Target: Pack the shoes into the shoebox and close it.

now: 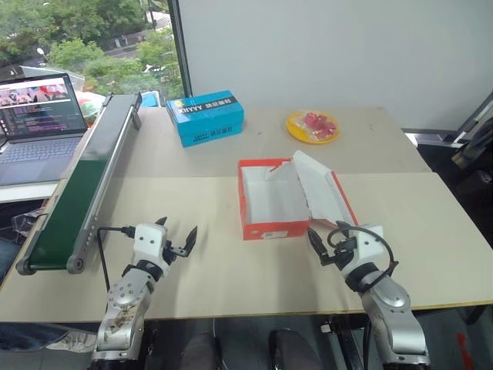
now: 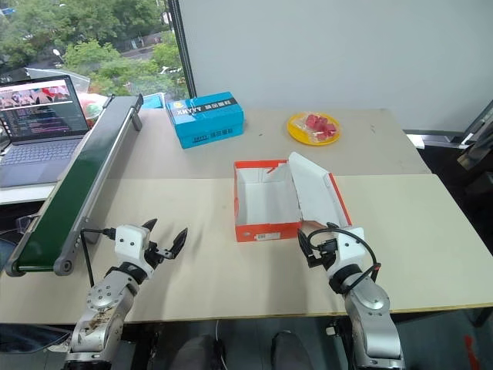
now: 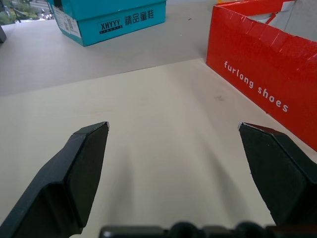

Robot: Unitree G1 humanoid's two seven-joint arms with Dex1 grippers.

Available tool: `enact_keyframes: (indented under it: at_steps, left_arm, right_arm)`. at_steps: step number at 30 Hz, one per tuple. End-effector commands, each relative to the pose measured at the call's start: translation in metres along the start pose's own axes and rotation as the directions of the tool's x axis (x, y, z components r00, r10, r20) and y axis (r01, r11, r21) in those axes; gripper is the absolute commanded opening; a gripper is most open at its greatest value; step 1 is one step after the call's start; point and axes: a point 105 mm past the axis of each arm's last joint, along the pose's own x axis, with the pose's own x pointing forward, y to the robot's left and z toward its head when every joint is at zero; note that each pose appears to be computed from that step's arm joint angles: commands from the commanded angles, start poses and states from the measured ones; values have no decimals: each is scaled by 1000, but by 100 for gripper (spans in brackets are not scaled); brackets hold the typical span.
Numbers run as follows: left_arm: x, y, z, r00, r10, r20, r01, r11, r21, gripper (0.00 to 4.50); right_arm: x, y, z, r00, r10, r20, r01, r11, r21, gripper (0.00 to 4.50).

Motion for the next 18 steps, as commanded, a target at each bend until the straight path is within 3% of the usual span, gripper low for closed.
enact_keyframes:
  at_steps: [1, 7, 11, 16, 18]
  left_arm:
    - [3, -1, 4, 1000, -12, 9, 12, 1000, -14, 450]
    - [10, -2, 30, 996, -53, 66, 54, 998, -13, 450]
    - [25, 18, 82, 982, 37, 185, -35, 999, -12, 450]
    - [42, 40, 131, 958, 118, 262, -119, 993, -10, 450]
    - [45, 48, 139, 956, 145, 254, -151, 989, 5, 450]
  right_arm:
    - [1, -3, 15, 998, -11, 60, 13, 1000, -27, 449]
    - [-1, -23, 38, 990, -100, 104, 110, 989, -95, 449]
    - [12, -39, 101, 956, -170, 239, 194, 978, -80, 449]
    - [50, -23, 130, 984, -18, 176, 47, 985, -163, 449]
    - [63, -17, 136, 989, 29, 145, -5, 987, -161, 449]
